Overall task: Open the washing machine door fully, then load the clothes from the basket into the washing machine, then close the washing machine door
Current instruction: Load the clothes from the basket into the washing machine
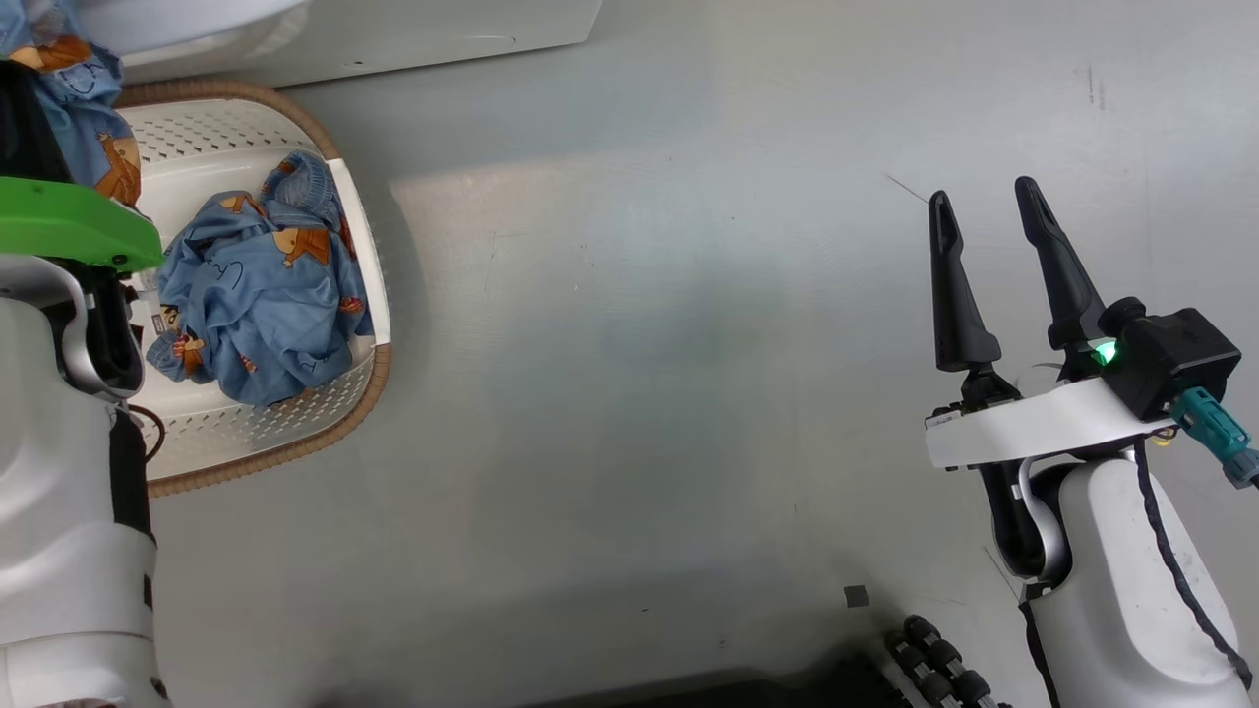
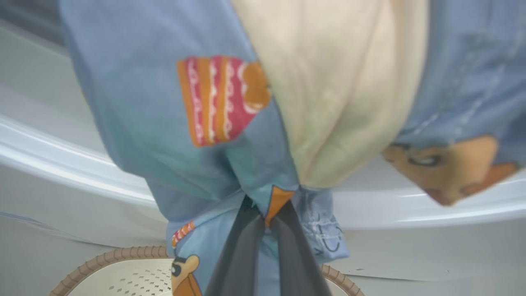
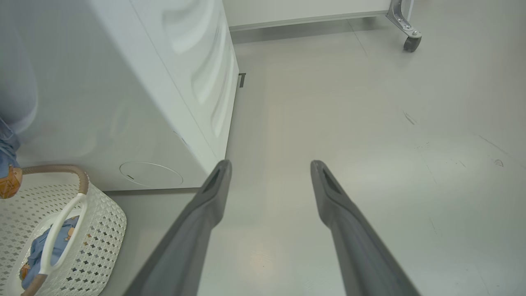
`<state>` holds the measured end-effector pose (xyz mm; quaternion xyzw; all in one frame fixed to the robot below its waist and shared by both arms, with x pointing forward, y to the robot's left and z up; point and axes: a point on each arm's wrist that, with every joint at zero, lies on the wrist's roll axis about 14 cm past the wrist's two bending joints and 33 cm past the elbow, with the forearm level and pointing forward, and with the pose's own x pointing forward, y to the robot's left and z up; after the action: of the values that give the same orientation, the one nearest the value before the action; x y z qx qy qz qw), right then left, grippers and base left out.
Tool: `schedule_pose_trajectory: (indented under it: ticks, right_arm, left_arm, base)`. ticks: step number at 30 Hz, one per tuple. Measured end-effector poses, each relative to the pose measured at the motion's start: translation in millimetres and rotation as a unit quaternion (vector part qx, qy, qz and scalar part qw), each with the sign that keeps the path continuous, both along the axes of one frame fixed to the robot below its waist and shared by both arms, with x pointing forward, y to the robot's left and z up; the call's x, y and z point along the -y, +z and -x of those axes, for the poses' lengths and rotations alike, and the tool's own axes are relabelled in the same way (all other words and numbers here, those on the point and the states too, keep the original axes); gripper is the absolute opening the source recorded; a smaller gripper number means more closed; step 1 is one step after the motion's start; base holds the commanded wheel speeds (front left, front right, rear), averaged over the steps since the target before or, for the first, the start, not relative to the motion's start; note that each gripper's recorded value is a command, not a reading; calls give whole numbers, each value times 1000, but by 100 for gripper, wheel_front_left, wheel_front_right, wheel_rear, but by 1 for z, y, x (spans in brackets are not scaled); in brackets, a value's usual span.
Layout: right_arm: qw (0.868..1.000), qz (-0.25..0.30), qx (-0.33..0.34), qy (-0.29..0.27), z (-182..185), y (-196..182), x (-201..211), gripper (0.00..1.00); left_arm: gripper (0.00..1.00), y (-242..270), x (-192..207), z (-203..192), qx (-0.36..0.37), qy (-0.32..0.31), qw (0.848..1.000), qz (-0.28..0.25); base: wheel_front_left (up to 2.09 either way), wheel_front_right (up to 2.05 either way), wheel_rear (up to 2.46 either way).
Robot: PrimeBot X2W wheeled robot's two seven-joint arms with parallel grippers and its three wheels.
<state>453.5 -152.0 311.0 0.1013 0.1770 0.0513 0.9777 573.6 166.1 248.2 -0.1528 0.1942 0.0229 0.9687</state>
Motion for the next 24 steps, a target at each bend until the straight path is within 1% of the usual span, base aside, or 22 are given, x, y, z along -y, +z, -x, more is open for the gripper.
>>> schedule_pose_trajectory:
  ticks: [9, 20, 24]
  right_arm:
    - [1000, -5, 10, -3, -5, 6, -1, 100]
    - [1000, -11, 21, 1, -9, 13, -5, 100]
    - [1000, -12, 24, 3, -10, 15, -7, 100]
  left_arm:
    - [0, 12, 6, 3, 12, -6, 1000, 8]
    - [0, 37, 0, 11, 45, -27, 998, -26]
    - [0, 53, 0, 8, 71, -38, 996, -42]
  base:
    - [0, 0, 0]
    - [0, 0, 0]
    - [0, 0, 0]
